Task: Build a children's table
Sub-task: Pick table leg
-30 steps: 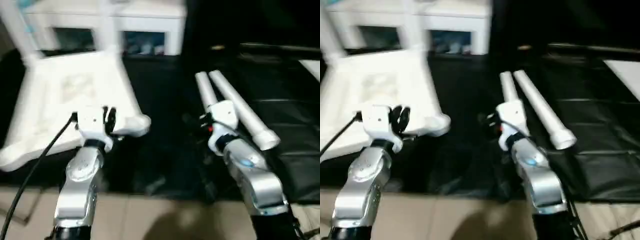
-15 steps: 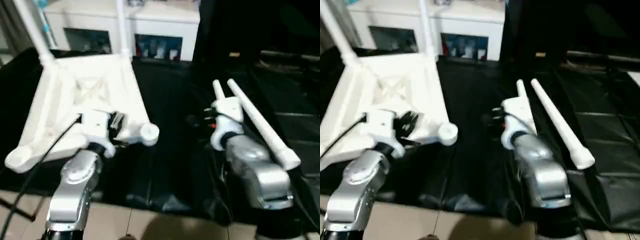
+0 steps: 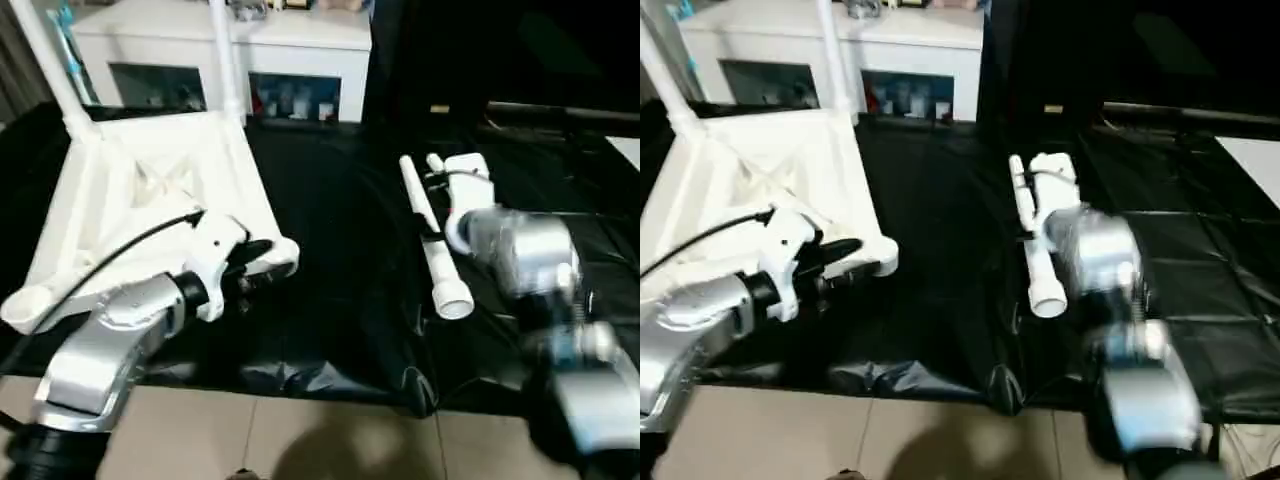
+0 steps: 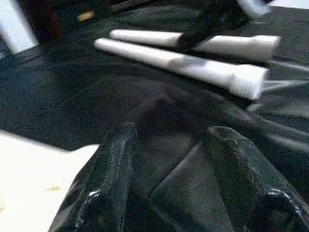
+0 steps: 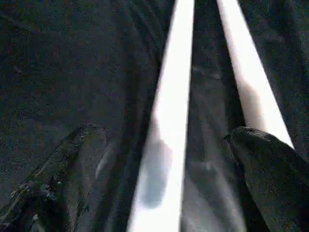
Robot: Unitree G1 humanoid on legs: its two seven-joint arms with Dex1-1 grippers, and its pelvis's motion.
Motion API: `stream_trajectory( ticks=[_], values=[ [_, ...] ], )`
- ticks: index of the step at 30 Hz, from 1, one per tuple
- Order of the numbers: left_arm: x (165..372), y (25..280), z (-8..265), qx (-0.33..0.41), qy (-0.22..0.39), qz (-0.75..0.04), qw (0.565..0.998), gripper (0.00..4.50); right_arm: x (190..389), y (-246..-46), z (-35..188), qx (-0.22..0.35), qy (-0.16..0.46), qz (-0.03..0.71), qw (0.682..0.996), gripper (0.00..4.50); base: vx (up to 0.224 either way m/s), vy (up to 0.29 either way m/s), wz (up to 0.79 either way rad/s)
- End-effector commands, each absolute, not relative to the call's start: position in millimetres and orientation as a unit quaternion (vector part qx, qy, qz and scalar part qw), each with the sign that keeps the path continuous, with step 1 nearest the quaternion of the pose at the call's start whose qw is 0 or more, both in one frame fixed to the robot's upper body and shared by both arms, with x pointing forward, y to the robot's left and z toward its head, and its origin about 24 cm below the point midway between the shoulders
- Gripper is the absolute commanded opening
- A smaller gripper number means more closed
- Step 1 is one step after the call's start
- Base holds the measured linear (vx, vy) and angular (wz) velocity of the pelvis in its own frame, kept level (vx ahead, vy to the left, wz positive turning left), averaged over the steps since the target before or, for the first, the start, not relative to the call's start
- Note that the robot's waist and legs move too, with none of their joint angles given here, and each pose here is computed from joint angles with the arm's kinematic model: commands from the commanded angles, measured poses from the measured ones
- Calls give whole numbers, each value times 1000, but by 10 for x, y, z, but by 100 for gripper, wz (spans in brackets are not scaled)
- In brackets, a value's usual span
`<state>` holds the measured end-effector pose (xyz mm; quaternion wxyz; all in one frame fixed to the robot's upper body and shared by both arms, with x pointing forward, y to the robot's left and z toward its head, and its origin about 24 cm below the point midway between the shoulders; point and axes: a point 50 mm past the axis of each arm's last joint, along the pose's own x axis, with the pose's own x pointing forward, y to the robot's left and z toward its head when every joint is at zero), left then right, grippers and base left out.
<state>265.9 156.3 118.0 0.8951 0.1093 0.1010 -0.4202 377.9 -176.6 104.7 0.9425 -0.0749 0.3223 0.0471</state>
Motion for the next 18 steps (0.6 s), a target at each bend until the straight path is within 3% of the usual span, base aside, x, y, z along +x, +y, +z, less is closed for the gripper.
stream_trajectory(
  ticks=[1, 6, 7, 10, 18],
  values=[
    [2626, 1510, 1245, 114, 85, -445, 884, 290, 3779, -1811, 991, -65, 342, 46, 936, 450, 0, 0, 0],
    [2576, 1485, 1297, 115, 82, -459, 877, 328, 3767, -1842, 853, -39, 387, 61, 919, 450, 0, 0, 0],
    [2576, 1485, 1297, 115, 82, -459, 877, 331, 3767, -1842, 853, -39, 387, 61, 919, 423, 0, 0, 0],
    [2520, 1469, 1343, 118, 86, -475, 868, 374, 3723, -1851, 726, 0, 420, 74, 904, 398, 0, 0, 0],
    [2484, 1480, 1393, 122, 84, -491, 859, 426, 3738, -1871, 702, 4, 432, 78, 898, 329, 0, 0, 0]
  ],
)
